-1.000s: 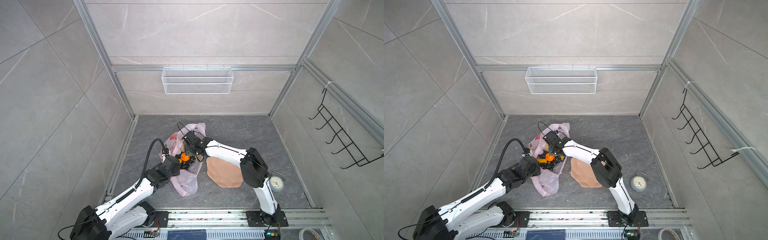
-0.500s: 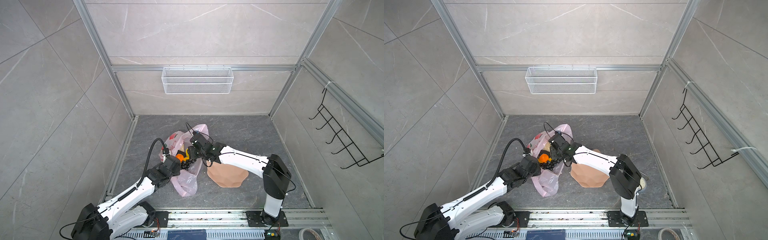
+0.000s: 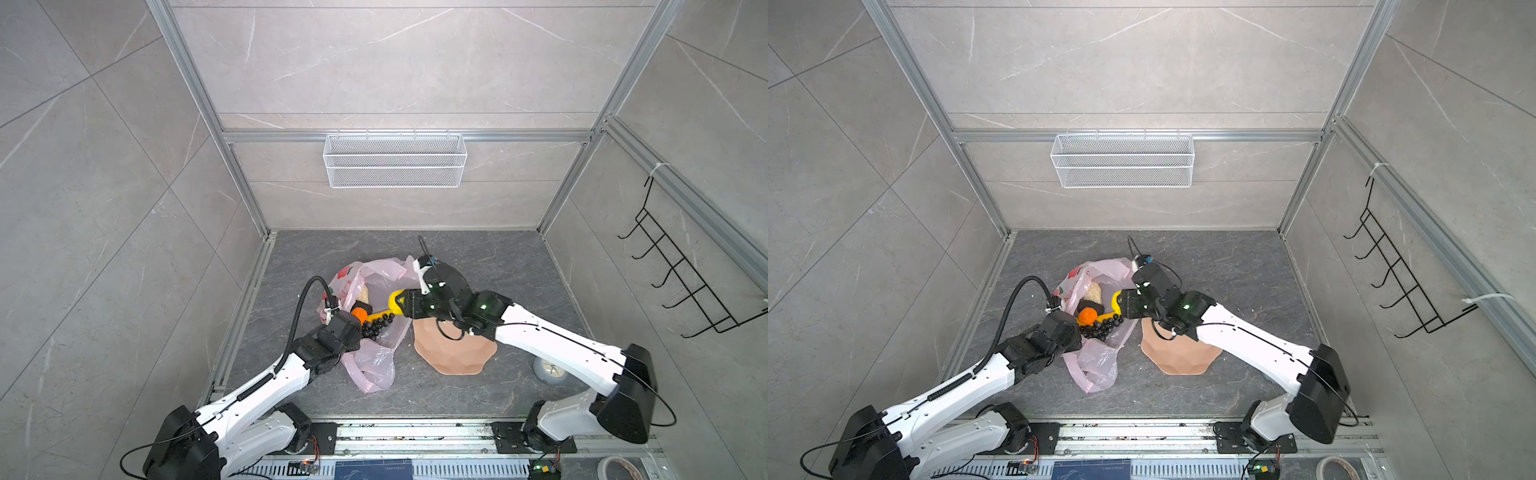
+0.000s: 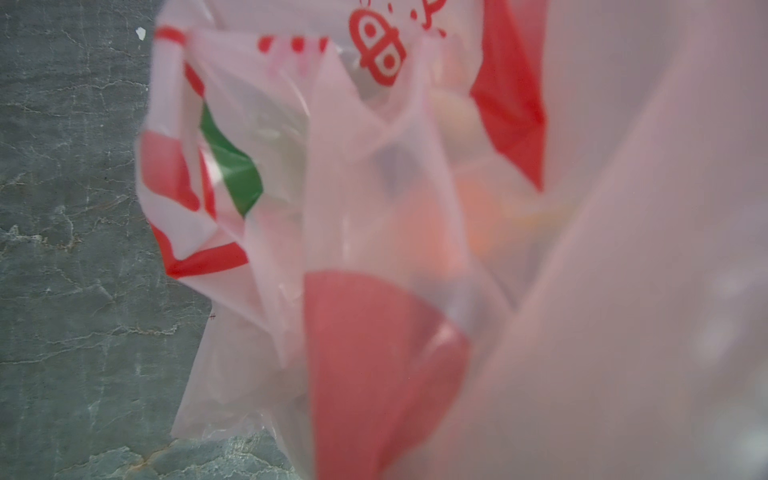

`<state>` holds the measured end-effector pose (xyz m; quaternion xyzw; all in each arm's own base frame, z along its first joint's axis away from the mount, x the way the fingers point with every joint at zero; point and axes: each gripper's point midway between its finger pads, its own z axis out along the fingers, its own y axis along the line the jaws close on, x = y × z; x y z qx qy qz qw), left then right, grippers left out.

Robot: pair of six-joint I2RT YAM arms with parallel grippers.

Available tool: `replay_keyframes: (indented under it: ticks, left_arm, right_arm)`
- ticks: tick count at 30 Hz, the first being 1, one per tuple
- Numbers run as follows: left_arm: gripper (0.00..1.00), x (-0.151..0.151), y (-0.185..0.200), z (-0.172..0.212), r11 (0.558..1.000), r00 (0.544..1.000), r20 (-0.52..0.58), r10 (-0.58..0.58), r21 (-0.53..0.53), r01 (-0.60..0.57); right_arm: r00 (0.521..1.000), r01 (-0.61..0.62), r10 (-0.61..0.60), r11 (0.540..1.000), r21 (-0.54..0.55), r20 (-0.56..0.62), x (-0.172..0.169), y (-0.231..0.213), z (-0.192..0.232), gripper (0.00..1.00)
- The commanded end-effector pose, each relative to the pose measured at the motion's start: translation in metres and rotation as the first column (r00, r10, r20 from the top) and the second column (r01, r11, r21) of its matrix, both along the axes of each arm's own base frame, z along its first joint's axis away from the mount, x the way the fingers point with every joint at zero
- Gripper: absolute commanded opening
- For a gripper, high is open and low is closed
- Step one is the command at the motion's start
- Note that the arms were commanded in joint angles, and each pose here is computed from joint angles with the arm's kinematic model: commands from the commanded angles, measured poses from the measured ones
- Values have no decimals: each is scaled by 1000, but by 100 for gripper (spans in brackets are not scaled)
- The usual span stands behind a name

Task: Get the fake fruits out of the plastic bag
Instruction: 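Grasp the yellow lemon with the right gripper and lift it out, then move the lemon over the peach bowl and open the right gripper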

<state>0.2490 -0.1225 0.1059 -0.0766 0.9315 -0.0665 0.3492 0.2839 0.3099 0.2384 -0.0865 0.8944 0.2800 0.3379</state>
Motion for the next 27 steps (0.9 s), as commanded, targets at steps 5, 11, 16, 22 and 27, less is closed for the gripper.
replay_keyframes:
  ticks: [5, 11, 16, 22, 27]
  left_arm:
    - [0, 11, 1, 13, 1000, 999, 41, 29, -3, -29]
    - [0, 13, 2, 15, 999, 998, 47, 35, 4, -36]
    - [0, 14, 1, 15, 999, 998, 53, 34, 0, -34]
    - [0, 11, 2, 16, 1000, 998, 51, 27, 3, -27]
    - [0, 9, 5, 16, 999, 998, 58, 32, -1, -32]
  right_arm:
    - [994, 88, -92, 994, -66, -63, -32, -73, 0, 57]
    - [981, 175, -186, 971, -160, -58, -46, -125, -15, 58]
    - [965, 221, -248, 943, -247, -84, -50, -147, -42, 58]
    - [951, 245, -290, 918, -311, -106, -44, -150, -81, 59]
    - [938, 249, -320, 889, -383, -132, -32, -146, -107, 59]
